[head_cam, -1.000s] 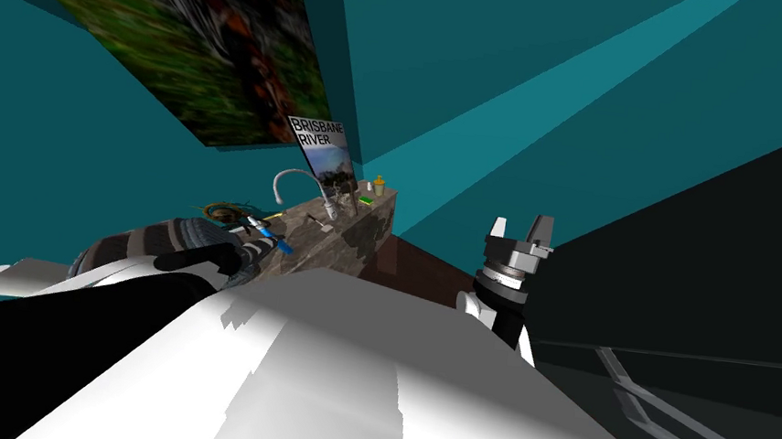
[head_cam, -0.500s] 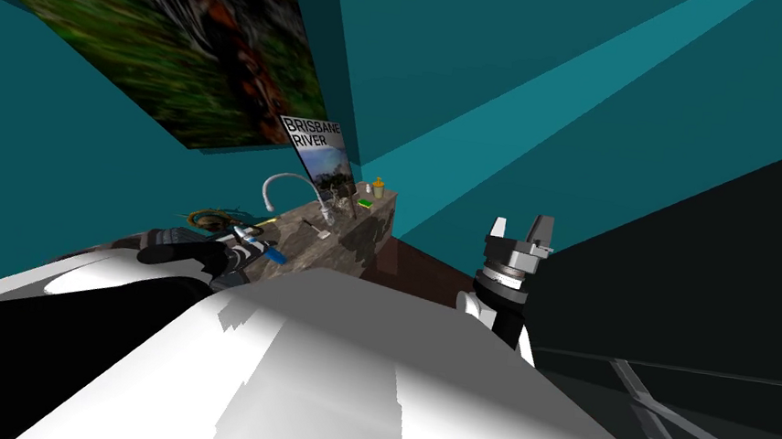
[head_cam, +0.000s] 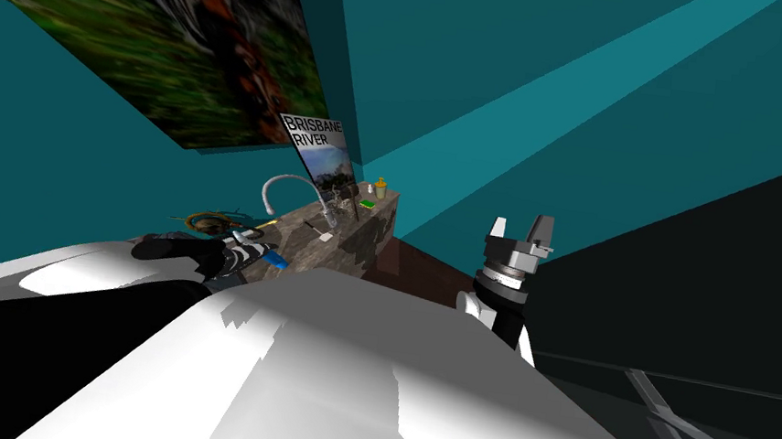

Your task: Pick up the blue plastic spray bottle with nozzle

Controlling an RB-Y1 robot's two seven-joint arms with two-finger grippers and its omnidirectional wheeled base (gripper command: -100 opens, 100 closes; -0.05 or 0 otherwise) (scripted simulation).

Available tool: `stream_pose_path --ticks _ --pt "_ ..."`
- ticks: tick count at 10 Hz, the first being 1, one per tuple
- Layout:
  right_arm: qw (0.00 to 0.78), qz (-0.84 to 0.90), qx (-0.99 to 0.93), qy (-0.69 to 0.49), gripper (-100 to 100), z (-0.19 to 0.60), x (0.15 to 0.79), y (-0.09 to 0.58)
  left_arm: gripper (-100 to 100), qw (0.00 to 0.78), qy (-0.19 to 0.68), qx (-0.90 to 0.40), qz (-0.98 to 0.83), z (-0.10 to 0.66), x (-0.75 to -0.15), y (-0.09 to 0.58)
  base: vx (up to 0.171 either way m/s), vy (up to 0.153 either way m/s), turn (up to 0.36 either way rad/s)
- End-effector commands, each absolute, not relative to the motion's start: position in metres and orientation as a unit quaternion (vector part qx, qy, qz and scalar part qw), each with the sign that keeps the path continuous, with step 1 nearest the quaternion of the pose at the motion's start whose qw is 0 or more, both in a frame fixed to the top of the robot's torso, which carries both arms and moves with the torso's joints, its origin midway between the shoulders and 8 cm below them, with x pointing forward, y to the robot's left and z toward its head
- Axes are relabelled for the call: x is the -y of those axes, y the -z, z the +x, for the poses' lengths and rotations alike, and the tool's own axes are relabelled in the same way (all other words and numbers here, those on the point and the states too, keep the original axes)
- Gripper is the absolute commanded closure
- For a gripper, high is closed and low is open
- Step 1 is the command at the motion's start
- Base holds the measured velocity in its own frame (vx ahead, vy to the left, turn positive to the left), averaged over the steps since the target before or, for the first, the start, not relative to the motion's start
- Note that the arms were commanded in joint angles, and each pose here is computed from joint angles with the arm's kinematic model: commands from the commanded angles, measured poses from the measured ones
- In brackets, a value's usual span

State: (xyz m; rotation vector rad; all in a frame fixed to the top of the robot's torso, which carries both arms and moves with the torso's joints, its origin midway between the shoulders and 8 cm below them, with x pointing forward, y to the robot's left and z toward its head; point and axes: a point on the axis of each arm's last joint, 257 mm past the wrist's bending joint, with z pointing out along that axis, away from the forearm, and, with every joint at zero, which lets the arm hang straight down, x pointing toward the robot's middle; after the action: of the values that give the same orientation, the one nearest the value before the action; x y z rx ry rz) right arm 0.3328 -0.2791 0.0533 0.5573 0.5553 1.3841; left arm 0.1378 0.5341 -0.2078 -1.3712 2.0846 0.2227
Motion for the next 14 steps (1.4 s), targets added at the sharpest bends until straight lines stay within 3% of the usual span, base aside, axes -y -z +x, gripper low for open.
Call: stream_pose_path --ticks 1,2,3,14 --pt "0.7 0.25 -0.249 -0.621 0 0.333 0.279 -0.053 -100 0.313 -0.084 -0.79 -0.52 0.138 -0.534 0.208 0.002 0.026 -0.002" --pt "0.7 0.25 -0.249 -0.621 0 0.333 0.279 -0.053 0 0.312 -0.085 -0.791 -0.519 0.138 -0.533 0.208 0.0 0.0 0.0" --pt "0.7 0.25 -0.249 -0.621 0 0.333 0.279 -0.053 -100 0.307 -0.078 -0.794 -0.519 0.133 -0.536 0.212 0.049 -0.004 0.097" --pt "0.7 0.25 -0.249 -0.621 0 0.333 0.279 -0.053 -100 0.298 -0.063 -0.82 -0.484 0.114 -0.549 0.224 0.066 -0.018 0.069"
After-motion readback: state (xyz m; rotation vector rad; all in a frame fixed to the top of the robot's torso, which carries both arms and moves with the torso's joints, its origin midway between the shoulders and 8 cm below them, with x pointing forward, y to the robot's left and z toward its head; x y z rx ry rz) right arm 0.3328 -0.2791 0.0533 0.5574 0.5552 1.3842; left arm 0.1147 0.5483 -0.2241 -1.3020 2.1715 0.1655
